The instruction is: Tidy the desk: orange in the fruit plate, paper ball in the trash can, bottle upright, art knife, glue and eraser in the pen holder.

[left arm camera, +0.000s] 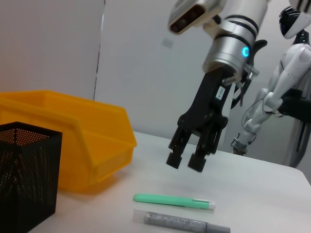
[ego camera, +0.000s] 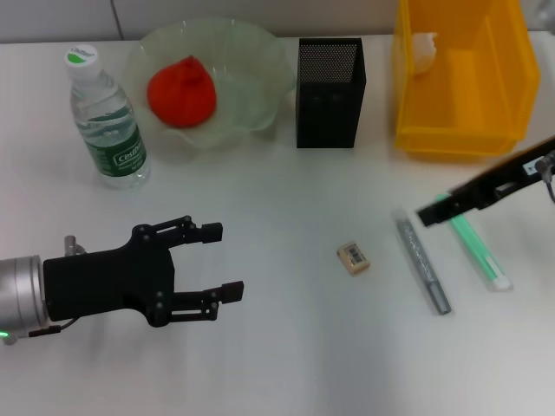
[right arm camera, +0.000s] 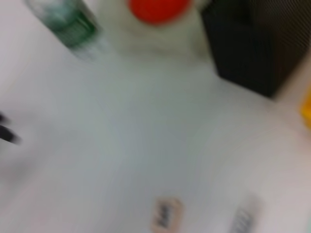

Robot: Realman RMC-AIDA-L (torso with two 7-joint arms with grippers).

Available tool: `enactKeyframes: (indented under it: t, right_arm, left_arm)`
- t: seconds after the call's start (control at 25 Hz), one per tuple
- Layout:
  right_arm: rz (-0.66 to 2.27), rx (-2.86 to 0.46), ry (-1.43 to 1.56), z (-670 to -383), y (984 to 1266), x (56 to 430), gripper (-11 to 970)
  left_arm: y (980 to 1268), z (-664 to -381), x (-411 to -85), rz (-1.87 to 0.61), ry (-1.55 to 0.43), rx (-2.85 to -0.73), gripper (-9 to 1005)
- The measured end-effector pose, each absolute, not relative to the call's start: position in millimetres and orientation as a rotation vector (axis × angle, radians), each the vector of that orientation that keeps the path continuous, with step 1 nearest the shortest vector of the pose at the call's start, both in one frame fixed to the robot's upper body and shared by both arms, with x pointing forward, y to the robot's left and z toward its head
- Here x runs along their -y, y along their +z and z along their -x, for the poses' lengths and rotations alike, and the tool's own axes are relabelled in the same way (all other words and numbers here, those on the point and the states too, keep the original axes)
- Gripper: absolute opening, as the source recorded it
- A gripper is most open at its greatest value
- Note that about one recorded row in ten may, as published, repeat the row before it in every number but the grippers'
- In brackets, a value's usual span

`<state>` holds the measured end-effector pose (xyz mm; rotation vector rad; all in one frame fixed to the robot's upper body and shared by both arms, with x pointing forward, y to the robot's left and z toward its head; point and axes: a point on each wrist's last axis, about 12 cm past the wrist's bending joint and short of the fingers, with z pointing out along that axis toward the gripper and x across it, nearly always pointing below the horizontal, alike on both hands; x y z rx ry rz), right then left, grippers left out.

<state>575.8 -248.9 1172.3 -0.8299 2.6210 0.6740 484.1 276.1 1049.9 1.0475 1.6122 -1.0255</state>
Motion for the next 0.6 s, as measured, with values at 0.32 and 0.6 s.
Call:
enactKeyframes:
  t: [0.32, 0.6]
  right_arm:
    - [0.859, -2.910, 0.256, -586.6, 1175.1, 224.2, 646]
    - [0.891, -2.991, 0.193, -586.3, 1153.8, 218.5, 641]
  left_arm:
    - [1050.7, -488.5, -274.5, -1.048, -1.018, -1.620, 841]
    - [1050.1, -490.5, -273.9, -1.045, -1.007, -1.629, 841]
